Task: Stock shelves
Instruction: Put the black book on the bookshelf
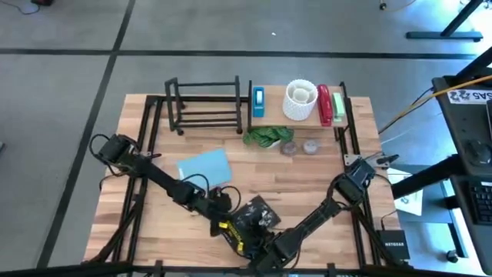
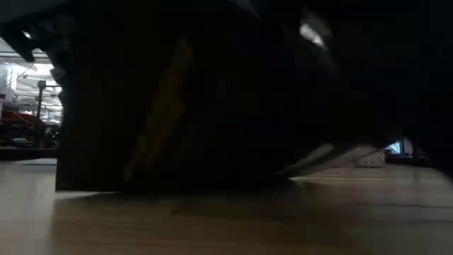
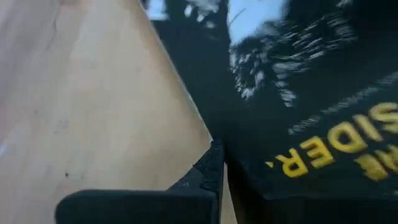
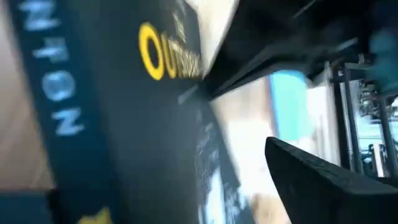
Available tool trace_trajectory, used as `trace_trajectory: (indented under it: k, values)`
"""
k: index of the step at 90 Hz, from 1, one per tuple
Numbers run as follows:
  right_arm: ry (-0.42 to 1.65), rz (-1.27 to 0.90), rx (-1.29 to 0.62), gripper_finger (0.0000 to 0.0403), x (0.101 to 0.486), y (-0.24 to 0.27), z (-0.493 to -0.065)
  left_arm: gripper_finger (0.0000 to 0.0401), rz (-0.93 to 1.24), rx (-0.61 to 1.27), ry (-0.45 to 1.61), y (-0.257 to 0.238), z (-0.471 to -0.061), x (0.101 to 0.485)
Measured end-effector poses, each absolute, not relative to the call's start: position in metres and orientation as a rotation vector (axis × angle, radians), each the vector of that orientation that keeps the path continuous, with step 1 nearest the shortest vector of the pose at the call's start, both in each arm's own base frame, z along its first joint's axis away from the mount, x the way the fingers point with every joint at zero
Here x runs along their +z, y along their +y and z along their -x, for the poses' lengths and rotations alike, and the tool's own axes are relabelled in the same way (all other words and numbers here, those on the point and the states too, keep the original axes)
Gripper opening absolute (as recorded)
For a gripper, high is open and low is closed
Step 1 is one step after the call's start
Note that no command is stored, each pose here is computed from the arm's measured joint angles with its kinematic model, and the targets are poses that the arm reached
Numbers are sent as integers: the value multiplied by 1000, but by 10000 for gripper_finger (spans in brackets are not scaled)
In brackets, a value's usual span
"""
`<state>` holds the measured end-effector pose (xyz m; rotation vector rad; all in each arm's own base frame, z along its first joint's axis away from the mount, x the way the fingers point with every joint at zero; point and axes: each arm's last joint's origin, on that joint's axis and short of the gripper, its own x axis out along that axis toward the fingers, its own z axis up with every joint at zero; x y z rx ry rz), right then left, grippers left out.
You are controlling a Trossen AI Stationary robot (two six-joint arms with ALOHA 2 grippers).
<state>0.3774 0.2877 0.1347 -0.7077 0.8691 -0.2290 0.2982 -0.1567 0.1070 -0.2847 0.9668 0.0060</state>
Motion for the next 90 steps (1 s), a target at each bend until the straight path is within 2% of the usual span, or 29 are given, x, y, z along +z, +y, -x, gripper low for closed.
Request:
trace_trajectory:
  k: [10,30,38,47,64,76,90]
  values:
    - [907,628,-223,198,145,289,-378,0,266,14,968,-158,-296,105]
    - [1066,372,-233,34,161,285,-376,0,176,90,903,-162,-289,118]
    - [1079,310,-265,32,164,285,-374,0,81,146,873,-158,-277,138]
    - [1072,253,-315,35,174,280,-376,0,2,209,747,-158,-265,189]
    - [890,192,-438,36,230,253,-409,0,-73,254,530,-158,-213,275]
    - [716,127,-545,36,282,211,-439,0,-48,213,369,-150,-171,320]
    - [584,22,-595,39,305,136,-477,0,49,167,233,-130,-132,354]
